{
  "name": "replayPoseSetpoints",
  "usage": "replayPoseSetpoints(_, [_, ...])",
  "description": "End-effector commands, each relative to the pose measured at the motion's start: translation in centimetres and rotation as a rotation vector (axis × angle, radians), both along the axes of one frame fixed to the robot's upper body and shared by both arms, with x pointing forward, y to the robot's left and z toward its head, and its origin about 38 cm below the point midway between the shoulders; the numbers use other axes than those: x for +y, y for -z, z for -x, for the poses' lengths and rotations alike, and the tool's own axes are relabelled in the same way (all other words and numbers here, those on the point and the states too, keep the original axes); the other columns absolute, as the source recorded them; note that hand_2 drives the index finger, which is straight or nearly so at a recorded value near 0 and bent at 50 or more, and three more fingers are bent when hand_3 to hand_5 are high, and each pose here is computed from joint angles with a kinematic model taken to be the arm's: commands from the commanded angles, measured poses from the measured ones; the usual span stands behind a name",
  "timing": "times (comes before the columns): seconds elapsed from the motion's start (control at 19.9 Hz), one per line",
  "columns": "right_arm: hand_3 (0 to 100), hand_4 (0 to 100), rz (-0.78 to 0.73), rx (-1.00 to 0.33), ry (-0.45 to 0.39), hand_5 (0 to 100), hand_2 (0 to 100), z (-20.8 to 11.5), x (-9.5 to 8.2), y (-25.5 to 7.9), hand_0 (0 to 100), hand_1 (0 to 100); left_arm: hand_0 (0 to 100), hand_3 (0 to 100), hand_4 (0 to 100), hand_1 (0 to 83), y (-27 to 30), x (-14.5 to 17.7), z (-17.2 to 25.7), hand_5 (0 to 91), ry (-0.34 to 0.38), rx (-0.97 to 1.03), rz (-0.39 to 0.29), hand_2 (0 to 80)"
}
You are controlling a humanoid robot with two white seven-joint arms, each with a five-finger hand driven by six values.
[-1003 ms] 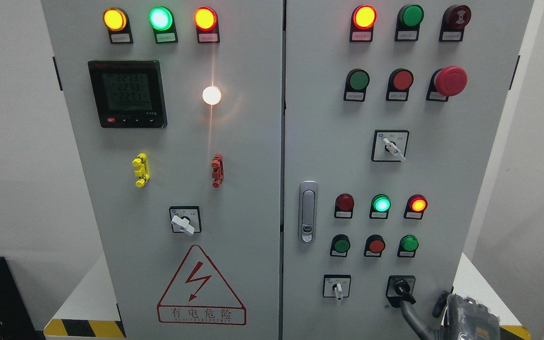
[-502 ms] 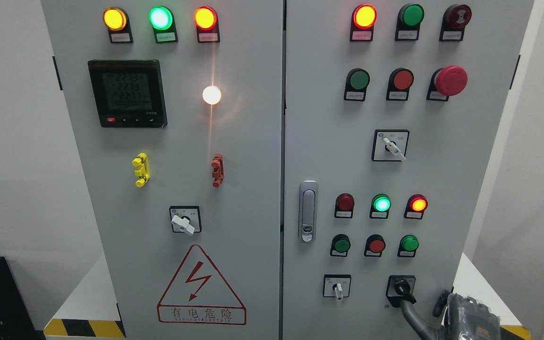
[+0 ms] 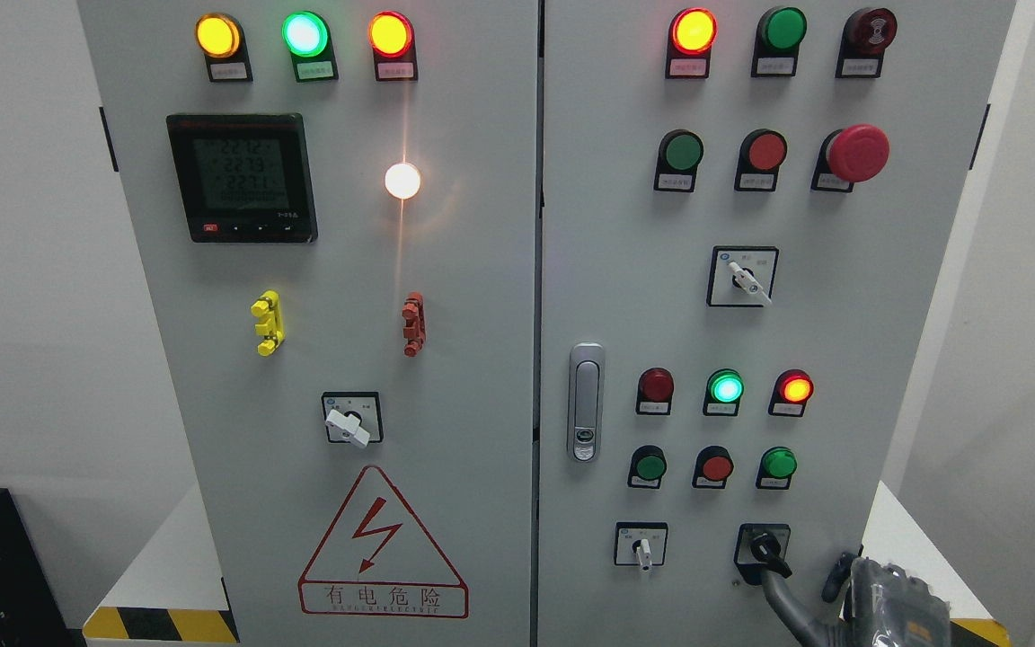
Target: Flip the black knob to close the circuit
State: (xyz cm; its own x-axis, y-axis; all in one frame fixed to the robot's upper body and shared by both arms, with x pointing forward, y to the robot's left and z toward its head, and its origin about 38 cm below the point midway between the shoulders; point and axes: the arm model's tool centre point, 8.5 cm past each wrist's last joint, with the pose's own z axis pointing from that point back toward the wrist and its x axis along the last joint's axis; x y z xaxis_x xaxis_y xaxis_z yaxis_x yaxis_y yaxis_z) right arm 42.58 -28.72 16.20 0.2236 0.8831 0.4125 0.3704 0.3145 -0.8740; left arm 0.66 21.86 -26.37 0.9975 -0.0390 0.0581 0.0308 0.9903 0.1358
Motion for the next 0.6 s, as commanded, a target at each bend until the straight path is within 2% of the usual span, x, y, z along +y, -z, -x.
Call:
replayPoseSetpoints(0.0, [94, 89, 0.004, 0.007, -0.035, 100, 69, -0.3, 1.1, 0.2, 0, 5, 12, 0, 0, 55.6, 0.1, -0.1, 0.5, 0.0, -0.002, -0.005, 0.004, 0.0])
replayPoseSetpoints(0.55, [94, 89, 0.024, 0.003, -0.097, 100, 69, -0.4, 3.6, 0.0, 0, 4, 12, 0, 0, 55.6, 0.1, -0.1, 0.5, 0.0, -0.002, -0.005, 0.004, 0.0])
